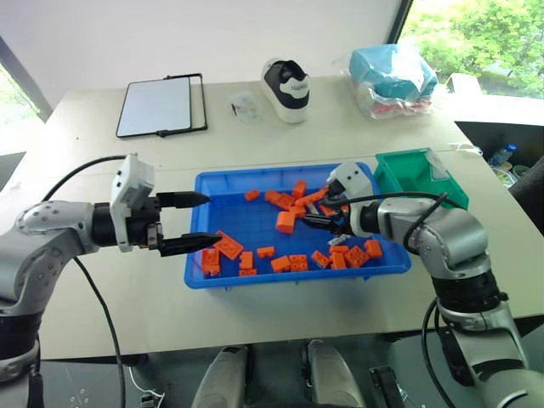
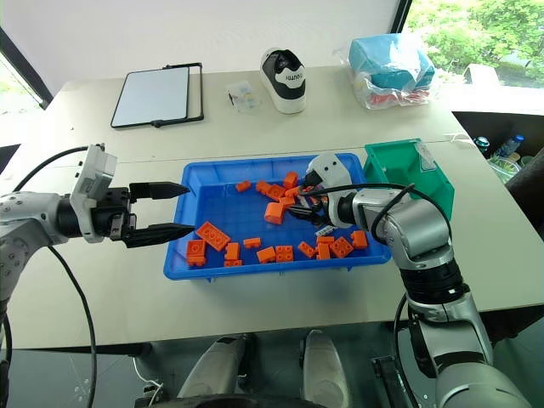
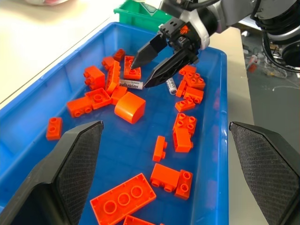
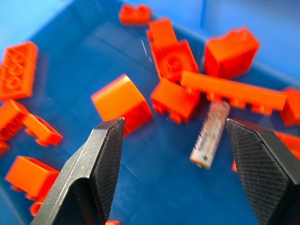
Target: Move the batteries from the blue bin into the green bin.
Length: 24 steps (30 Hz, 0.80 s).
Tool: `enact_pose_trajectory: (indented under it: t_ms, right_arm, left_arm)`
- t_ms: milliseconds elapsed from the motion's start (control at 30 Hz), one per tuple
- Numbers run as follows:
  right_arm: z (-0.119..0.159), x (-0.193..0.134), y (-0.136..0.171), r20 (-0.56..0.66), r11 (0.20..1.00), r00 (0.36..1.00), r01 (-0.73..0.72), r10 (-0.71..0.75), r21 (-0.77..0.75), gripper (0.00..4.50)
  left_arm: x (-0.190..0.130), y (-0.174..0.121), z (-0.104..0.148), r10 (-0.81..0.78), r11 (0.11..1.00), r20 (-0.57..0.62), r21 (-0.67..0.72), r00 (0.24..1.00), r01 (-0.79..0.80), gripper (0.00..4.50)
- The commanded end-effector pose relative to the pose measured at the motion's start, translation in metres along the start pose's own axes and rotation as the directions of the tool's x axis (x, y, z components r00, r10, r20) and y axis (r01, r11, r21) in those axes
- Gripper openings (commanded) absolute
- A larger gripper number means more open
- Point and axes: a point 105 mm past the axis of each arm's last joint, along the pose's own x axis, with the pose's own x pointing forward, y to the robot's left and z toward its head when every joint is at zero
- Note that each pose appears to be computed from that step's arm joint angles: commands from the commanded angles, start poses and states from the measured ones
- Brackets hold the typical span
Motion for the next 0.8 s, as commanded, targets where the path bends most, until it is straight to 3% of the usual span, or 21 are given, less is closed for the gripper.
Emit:
enact_pose_trajectory:
  t_ms: [33, 400, 633, 733, 800]
  right_arm:
    - [0.006, 0.001, 0.000, 0.038, 1.000, 0.999, 0.006, -0.006, -0.008, 3.50]
    - [-0.012, 0.013, 0.010, 0.001, 1.000, 1.000, -0.011, 0.011, -0.014, 3.50]
    - [-0.023, 0.020, 0.000, -0.026, 1.000, 0.999, 0.019, -0.020, -0.022, 3.50]
    - [-0.022, 0.021, -0.004, -0.021, 0.999, 0.999, 0.032, -0.033, -0.029, 2.72]
    - [-0.021, 0.021, -0.003, -0.015, 0.999, 0.999, 0.033, -0.033, -0.037, 1.70]
  left_arm:
    - [-0.004, -0.004, 0.009, 0.009, 0.999, 0.006, 0.042, 1.000, -0.009, 4.50]
    - [-0.001, -0.002, 0.009, 0.012, 0.999, 0.015, 0.042, 1.000, -0.013, 4.50]
    - [0.001, -0.002, 0.009, 0.009, 0.999, 0.022, 0.046, 1.000, -0.010, 4.50]
    - [0.001, -0.001, 0.010, 0.007, 0.999, 0.025, 0.048, 1.000, -0.009, 4.50]
    - [0.001, -0.001, 0.011, 0.007, 0.999, 0.027, 0.049, 1.000, -0.008, 4.50]
